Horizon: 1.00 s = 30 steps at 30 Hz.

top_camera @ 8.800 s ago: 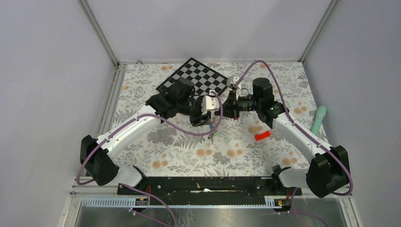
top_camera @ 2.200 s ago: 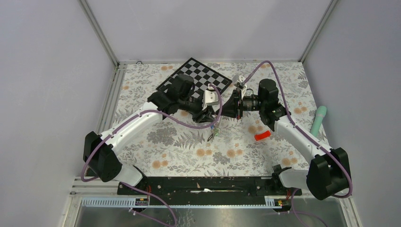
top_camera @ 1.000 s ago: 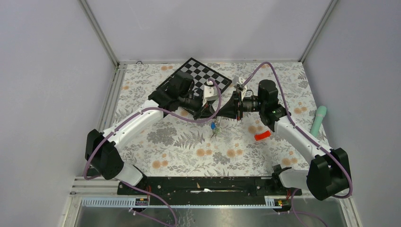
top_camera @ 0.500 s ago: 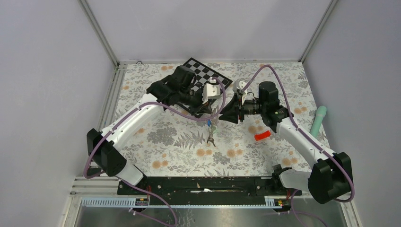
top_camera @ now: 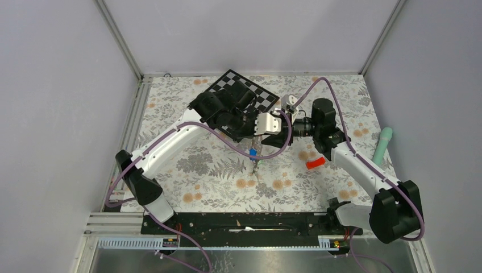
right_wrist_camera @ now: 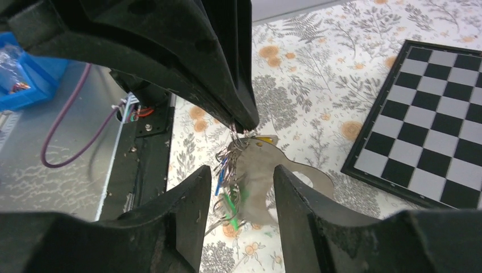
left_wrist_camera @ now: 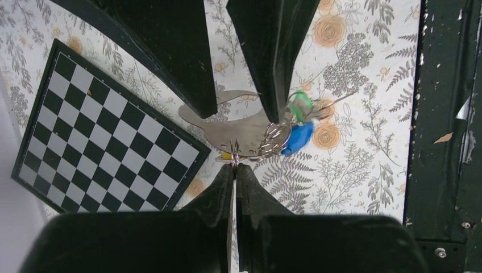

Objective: Put the keys on the keyring

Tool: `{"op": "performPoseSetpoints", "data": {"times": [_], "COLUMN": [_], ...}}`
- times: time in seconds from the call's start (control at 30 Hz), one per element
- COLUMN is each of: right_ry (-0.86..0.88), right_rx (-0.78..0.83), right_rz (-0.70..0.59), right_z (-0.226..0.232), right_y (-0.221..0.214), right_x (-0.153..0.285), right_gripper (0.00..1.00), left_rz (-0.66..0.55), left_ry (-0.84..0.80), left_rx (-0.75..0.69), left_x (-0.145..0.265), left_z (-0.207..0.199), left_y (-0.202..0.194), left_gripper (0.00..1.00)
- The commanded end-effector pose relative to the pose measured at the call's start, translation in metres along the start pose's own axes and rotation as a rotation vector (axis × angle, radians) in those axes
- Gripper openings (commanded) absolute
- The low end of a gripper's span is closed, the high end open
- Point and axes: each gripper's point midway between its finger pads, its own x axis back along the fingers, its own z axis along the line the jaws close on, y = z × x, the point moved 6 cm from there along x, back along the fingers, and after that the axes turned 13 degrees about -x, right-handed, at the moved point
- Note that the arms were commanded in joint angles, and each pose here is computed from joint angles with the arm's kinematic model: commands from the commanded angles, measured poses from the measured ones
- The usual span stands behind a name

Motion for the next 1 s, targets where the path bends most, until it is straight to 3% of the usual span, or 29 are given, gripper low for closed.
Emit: {"op": "performPoseSetpoints", "data": {"times": [0.0,0.73,0.97], "right_ry": [0.097,0.148,0.155], "right_rx": [-0.014,-0.033,-0.038], "right_rz": [-0.051,-0.075,-0.064], "right_z": [0.007,0.013,0.014], "right_y": [0.007,0.003,0.0], "right_x": [-0.003,-0.011,-0.014], "right_gripper": [0.52,0.54,0.45], "left_rz": [0.06,-0.072,-0.091], "left_ry": [0.037,-0.059,-0.05], "left_rx": [-0.039,-0.003,0.006], "left_x": [0.012,-0.003,-0.002], "left_z": [0.007,-0.001,0.001], "left_y": [0.005,0.026,0.03], "left_gripper": [0.0,0.0,0.0]}}
